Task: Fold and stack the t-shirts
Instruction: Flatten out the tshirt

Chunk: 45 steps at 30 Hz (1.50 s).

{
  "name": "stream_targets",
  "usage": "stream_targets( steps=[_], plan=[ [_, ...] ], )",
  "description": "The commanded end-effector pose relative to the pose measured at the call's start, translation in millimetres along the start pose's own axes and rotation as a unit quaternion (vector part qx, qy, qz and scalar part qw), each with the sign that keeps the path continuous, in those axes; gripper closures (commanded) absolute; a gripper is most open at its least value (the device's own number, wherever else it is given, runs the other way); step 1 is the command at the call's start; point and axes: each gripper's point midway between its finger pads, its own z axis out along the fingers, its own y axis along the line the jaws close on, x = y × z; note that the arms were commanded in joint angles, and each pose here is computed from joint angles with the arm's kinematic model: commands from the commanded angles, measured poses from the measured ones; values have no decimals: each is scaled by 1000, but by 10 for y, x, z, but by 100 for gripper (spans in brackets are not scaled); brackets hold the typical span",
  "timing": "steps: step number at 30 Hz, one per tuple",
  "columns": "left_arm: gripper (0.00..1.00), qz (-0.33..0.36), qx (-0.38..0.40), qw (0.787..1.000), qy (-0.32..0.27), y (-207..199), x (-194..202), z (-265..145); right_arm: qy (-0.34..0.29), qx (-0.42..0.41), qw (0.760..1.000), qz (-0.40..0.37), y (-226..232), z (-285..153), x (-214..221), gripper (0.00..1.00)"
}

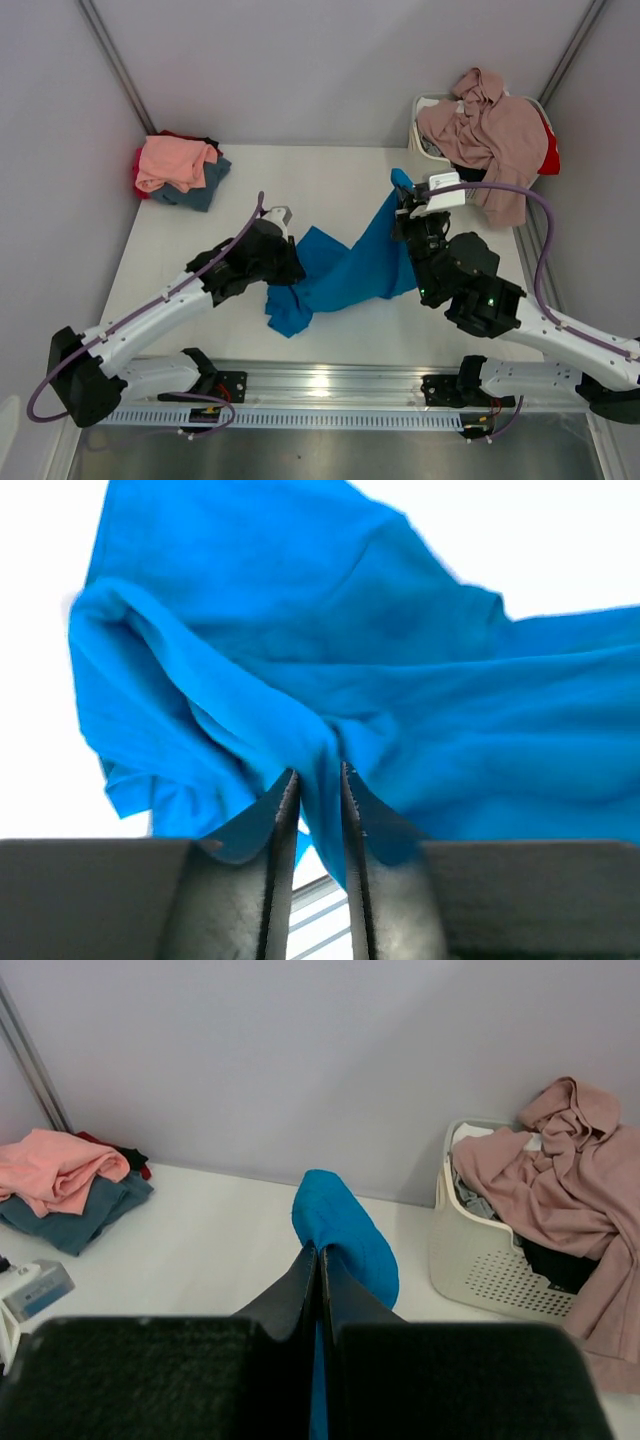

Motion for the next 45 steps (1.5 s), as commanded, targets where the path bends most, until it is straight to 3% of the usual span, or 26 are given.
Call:
stream_targets(
  steps=[1, 7, 10, 11, 15, 21, 27, 29, 34, 37, 45],
  plan=[
    [73, 13, 21, 999, -38, -180, -309, -139, -21, 5, 999, 24, 17, 28, -139, 100],
    [69, 18, 49, 997, -59, -189, -261, -151, -18, 8, 1000, 22, 23, 35, -101, 100],
    [45, 13, 51, 994, -91, -148, -321, -225, -14, 12, 1000, 21, 15, 30, -72, 100],
    [28, 9, 34, 994, -102, -68, -354, -229, -12, 13, 1000, 20, 13, 29, -57, 100],
    [24, -39, -14, 996, -84, 242, -420, -158, -2, 26, 1000, 17, -30, 25, -5, 100],
    [10, -58, -29, 995, -81, 380, -432, -85, 28, 119, 992, -17, -403, 8, 162, 100],
    [14, -78, -62, 995, -9, 586, -135, 138, 32, 152, 988, 6, -675, -79, 165, 100],
    [21, -78, -42, 996, 32, 571, 131, 213, 36, 159, 987, 4, -690, -86, 188, 100],
    [25, -93, -11, 991, 94, 550, 588, 179, 54, 165, 985, -3, -711, -119, 318, 100],
    [26, -103, -15, 989, 105, 622, 760, 185, 58, 168, 984, -6, -708, -121, 364, 100],
    [32, -103, -20, 991, 88, 597, 603, 336, 61, 156, 986, -12, -626, -74, 377, 100]
  ],
)
